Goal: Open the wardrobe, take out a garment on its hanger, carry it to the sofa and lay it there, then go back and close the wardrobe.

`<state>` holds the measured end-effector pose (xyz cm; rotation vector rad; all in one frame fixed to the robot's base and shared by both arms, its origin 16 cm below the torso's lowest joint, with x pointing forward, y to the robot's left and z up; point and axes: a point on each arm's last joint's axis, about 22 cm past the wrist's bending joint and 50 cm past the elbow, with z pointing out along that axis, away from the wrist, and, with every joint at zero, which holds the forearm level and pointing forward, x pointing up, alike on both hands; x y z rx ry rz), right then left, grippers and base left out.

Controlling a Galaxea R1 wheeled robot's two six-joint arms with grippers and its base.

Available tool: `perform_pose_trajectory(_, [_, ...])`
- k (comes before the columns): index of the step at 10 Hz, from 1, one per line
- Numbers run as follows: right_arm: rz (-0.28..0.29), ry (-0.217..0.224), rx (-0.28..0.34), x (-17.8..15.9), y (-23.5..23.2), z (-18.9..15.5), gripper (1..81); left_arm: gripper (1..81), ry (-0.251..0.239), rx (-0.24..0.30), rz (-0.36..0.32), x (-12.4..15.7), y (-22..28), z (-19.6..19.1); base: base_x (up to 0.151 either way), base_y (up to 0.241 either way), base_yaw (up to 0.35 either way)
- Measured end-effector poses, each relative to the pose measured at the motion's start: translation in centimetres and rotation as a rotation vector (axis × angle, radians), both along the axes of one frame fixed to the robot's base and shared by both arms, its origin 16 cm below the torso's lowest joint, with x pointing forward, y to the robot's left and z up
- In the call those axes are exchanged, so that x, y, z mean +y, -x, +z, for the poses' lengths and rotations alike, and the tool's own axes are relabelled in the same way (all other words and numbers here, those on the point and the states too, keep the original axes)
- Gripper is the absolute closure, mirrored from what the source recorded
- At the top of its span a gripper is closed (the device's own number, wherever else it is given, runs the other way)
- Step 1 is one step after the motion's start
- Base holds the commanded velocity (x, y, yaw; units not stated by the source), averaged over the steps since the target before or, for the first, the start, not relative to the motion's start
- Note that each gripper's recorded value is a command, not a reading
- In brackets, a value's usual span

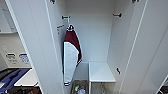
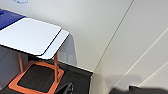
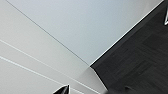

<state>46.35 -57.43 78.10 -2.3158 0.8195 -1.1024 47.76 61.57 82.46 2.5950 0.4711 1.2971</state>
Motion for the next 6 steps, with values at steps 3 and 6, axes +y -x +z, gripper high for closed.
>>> perform_pose_trajectory(3, [0.050,-0.119,-0.022,7.5,-5.8,3.3,1.0,1.0,0.060,0.020,-0.034,-5.9,-5.9,2.4,0.000,0.000,0.000])
perform_pose_trajectory(6, [0.117,-0.252,0.044,16.7,-6.5,0.8,1.0,1.0,0.186,0.115,-0.174,-19.5,-8.2,-0.8,0.000,0.000,0.000])
